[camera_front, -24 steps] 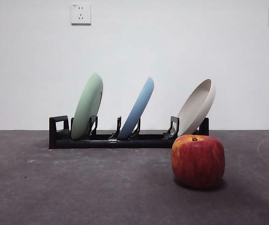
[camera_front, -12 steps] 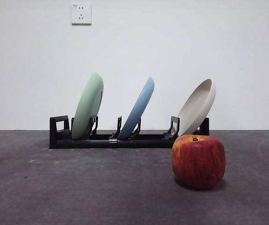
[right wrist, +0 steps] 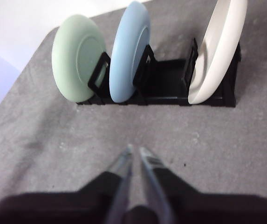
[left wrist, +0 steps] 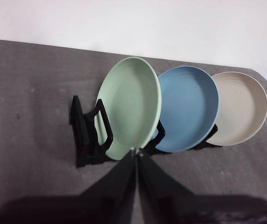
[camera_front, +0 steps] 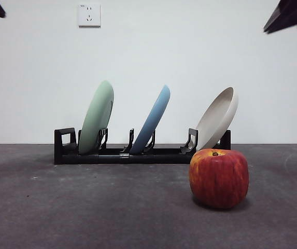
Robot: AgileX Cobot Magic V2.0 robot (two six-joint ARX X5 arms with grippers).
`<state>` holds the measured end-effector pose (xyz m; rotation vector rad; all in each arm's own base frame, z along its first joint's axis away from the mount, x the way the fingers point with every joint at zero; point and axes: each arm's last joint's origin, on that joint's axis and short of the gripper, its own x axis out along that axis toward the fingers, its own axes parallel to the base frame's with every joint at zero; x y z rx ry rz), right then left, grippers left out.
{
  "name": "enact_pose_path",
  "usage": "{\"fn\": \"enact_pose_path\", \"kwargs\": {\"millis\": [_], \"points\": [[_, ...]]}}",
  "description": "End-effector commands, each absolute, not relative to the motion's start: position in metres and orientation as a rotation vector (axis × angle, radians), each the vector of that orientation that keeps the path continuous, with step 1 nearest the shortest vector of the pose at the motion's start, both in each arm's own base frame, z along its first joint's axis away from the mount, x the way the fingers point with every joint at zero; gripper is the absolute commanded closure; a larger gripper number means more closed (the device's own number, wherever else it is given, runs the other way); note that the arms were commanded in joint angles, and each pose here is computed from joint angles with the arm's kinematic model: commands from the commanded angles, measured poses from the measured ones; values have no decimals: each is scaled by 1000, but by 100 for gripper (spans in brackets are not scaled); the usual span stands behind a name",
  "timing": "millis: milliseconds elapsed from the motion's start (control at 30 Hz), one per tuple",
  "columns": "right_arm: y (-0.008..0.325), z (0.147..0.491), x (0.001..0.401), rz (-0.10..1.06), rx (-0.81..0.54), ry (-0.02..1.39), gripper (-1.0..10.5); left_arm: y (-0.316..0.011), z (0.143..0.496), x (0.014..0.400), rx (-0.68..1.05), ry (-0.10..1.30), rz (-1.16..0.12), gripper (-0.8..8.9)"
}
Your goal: Take the green plate from the plate rack,put the plate on the table,take the apple from the table,put the apple in the plate
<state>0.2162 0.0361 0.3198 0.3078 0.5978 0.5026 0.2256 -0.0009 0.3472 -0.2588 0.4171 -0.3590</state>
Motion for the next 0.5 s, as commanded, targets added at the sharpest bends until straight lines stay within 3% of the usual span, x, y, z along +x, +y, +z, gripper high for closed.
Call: {"fn": "enact_pose_path", "kwargs": {"millis": [33,200,333,500], "points": [[36,319,217,503,302,607,578,-6,353,245,-244,428,-389,529],[36,319,217,503,303,611,537,-21,361,284,-243,467,-468,517],[36,319,217,502,308,613,537,-48,365,340,-229,573,-550,517],[36,319,216,501,308,617,537,-80,352,397,-176,668,-539,518]]}}
